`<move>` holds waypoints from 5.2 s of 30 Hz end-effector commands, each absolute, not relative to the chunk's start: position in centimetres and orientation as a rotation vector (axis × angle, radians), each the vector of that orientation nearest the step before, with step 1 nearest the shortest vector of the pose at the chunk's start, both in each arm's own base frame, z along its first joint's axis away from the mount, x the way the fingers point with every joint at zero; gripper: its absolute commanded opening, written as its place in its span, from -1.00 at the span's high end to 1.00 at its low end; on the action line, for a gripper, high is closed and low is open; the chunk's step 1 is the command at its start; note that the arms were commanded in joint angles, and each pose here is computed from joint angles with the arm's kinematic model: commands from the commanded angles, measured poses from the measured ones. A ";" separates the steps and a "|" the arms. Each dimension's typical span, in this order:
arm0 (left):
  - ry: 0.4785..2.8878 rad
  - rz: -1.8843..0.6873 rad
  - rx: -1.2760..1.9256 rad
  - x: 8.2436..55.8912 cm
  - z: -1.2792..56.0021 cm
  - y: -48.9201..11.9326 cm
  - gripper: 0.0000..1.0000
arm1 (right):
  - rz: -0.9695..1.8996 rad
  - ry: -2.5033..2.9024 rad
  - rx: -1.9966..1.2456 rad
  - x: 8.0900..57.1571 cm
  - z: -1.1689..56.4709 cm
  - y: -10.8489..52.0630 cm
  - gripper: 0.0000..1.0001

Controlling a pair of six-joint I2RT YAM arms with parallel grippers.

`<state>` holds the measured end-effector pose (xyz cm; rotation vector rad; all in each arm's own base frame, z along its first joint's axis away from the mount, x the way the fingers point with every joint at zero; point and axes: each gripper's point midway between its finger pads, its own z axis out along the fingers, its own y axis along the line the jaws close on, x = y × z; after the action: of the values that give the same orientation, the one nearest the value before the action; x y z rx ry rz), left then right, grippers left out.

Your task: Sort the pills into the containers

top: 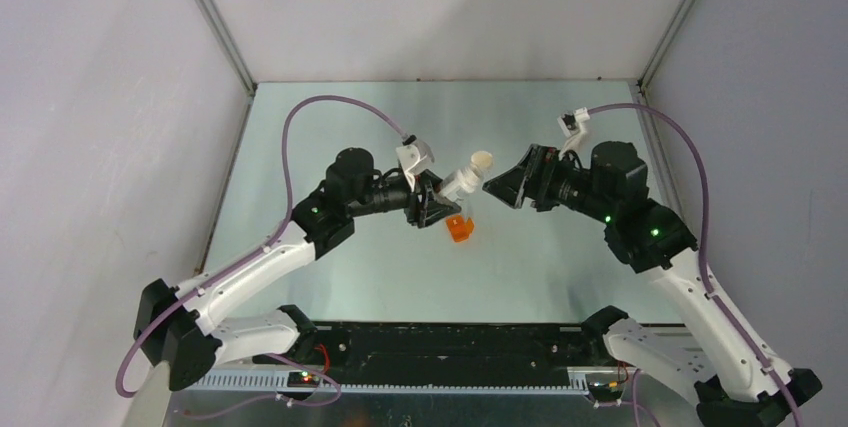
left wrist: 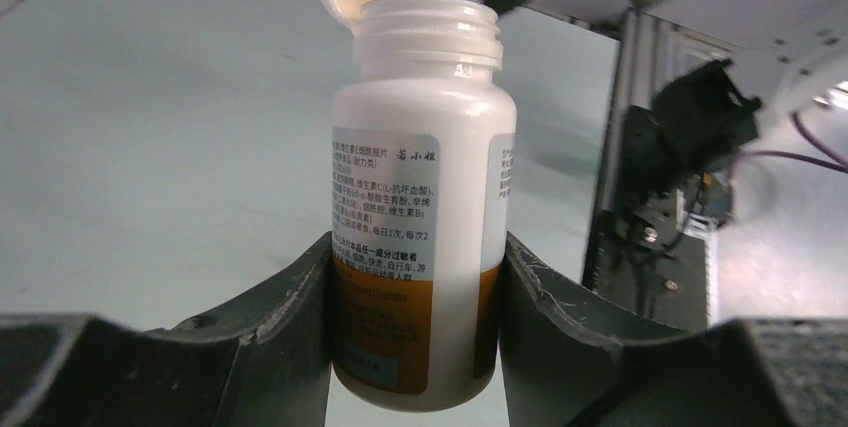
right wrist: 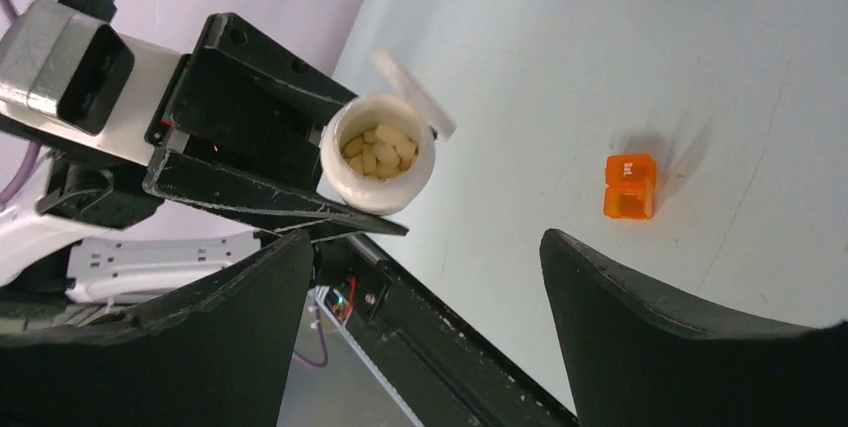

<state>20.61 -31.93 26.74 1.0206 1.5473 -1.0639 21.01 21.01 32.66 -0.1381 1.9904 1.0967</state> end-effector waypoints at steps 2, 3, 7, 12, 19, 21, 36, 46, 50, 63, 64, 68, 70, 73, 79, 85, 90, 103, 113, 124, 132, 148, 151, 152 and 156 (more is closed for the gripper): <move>1.494 -0.921 0.859 23.9 30.6 -31.1 1.00 | 1.045 1.834 0.093 22.7 35.9 22.1 -0.75; 1.491 -0.916 0.845 24.1 30.8 -31.1 1.00 | 1.024 1.825 0.152 23.3 35.7 22.0 -0.74; 1.493 -0.925 0.825 24.2 30.9 -31.2 1.00 | 1.018 1.795 0.237 24.4 35.9 23.4 -0.71; 1.493 -0.939 0.807 24.2 31.1 -31.3 0.96 | 1.038 1.820 0.274 25.3 34.8 25.8 -0.64; 1.495 -0.962 0.795 24.0 31.1 -31.3 0.87 | 1.054 1.836 0.287 26.1 34.0 27.2 -0.53; 1.499 -0.963 0.793 24.0 31.0 -31.3 0.82 | 1.064 1.841 0.277 26.1 33.9 27.5 -0.50; 1.526 -0.984 0.744 24.0 31.1 -31.2 0.21 | 1.189 1.886 0.220 25.7 33.3 30.2 0.21; 1.500 -1.020 0.742 22.7 32.4 -30.1 -0.99 | 1.180 1.741 -0.103 24.2 36.5 29.2 0.59; 1.501 -1.095 0.761 21.8 32.8 -29.9 -0.99 | 1.281 1.664 -0.289 22.6 37.5 29.1 0.56; 1.531 -1.420 0.881 19.4 33.5 -31.6 -0.76 | 1.350 1.613 -0.414 21.6 37.4 29.0 0.47; 1.538 -1.416 0.880 19.4 33.3 -31.5 -0.75 | 1.353 1.618 -0.412 21.7 37.2 29.1 0.47; 1.573 -1.390 0.880 19.9 32.2 -31.6 -0.55 | 1.364 1.618 -0.394 21.9 37.1 29.3 0.47; 1.589 -1.381 0.884 19.9 31.5 -31.6 -0.52 | 1.363 1.619 -0.383 22.1 37.1 29.4 0.46; 1.606 -1.354 0.896 19.9 30.6 -31.7 -0.57 | 1.355 1.623 -0.334 22.7 37.2 29.3 0.46; 1.611 -1.319 0.882 20.4 30.2 -31.6 -0.63 | 1.369 1.643 -0.283 23.0 37.1 29.6 0.44; 1.615 -1.294 0.870 21.1 30.2 -31.7 -0.38 | 1.367 1.676 -0.290 22.7 36.3 29.9 0.44; 1.611 -1.292 0.873 21.3 30.3 -31.9 -0.02 | 1.363 1.686 -0.287 22.6 36.1 29.9 0.42; 1.583 -1.316 0.960 19.8 29.8 -31.6 1.00 | 1.165 1.741 -0.119 24.8 34.9 24.8 -0.52; 1.536 -1.364 1.021 18.6 30.0 -31.7 1.00 | 1.115 1.791 -0.032 25.7 33.7 22.3 -0.34; 1.655 -1.220 1.040 19.4 25.3 -30.5 1.00 | 1.085 1.854 0.063 26.2 32.3 21.2 -0.27; 1.844 -1.119 0.971 20.4 20.1 -29.7 1.00 | 0.886 1.962 0.200 26.5 29.0 17.3 -0.31; 2.310 -0.827 0.900 21.6 8.2 -28.4 1.00 | 0.790 2.052 0.365 25.6 23.9 13.5 -0.31; 2.357 -0.777 0.906 21.6 7.0 -28.3 1.00 | 0.788 2.058 0.381 25.6 23.4 13.1 -0.32; 2.369 -0.756 0.913 21.6 6.6 -28.1 1.00 | 0.785 2.060 0.391 25.6 23.2 12.9 -0.31; 2.415 -0.689 0.947 21.5 5.4 -28.0 1.00 | 0.785 2.070 0.421 25.6 22.5 12.5 -0.32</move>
<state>20.34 -27.43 4.95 0.9290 2.4336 -0.7625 25.74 12.91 22.75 0.3852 2.0723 0.7737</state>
